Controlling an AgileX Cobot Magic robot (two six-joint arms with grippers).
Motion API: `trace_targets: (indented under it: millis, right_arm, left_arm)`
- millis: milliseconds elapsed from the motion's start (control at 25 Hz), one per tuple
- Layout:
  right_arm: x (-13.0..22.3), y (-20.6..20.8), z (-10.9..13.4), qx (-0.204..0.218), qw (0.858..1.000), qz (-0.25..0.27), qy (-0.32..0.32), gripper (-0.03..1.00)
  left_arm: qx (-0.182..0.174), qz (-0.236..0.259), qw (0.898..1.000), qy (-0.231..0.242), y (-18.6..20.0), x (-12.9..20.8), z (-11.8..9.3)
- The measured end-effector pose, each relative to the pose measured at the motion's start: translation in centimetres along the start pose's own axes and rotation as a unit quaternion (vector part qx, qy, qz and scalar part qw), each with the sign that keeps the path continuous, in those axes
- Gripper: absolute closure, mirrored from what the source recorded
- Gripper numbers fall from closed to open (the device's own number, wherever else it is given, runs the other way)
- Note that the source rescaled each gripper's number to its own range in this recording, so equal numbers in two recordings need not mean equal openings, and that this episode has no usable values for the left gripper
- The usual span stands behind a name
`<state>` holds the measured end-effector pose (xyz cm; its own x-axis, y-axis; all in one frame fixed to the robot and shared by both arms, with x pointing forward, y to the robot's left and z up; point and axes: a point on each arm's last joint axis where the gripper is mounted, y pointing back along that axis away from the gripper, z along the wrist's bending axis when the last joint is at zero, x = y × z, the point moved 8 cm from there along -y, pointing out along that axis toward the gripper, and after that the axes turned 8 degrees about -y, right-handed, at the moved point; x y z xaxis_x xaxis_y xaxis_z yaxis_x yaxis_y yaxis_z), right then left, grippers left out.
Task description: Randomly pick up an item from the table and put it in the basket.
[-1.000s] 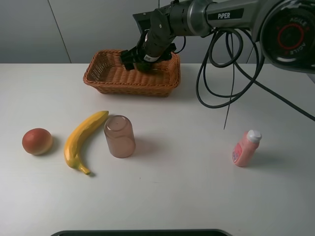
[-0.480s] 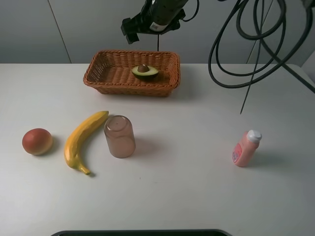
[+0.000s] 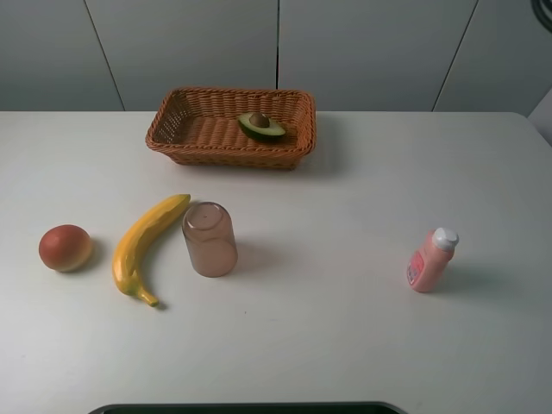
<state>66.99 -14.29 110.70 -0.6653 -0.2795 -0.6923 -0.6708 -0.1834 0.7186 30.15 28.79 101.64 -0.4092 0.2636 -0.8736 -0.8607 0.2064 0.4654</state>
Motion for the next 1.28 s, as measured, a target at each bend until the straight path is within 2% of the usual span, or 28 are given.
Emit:
trace_targets:
  millis: [280,440,720,800,960,1280]
  right_arm:
    - [1.2,9.4,-6.0,0.059,0.998,-0.003,-0.021,-0.03]
    - [2.2,14.7,-8.5,0.094,0.994,-0.028,-0.038,-0.03]
    - [7.5,22.0,-11.8,0.163,0.982,-0.049,-0.078,-0.03]
    - [9.4,23.8,-11.9,0.177,0.979,-0.056,-0.088,-0.03]
    - [13.2,26.5,-10.3,0.183,0.976,-0.073,-0.091,-0.03]
    - [21.2,27.7,-6.8,0.165,0.976,-0.089,-0.108,-0.03]
  left_arm:
    - [0.000,0.000,1.000,0.000,0.0,0.0,0.0]
    - [0.000,0.000,1.000,0.000,0.0,0.0,0.0]
    - [0.000,0.000,1.000,0.000,0.0,0.0,0.0]
    - [0.000,0.000,1.000,0.000,0.0,0.0,0.0]
    - [0.000,0.000,1.000,0.000,0.0,0.0,0.0]
    - [0.000,0.000,1.000,0.003,0.0,0.0,0.0]
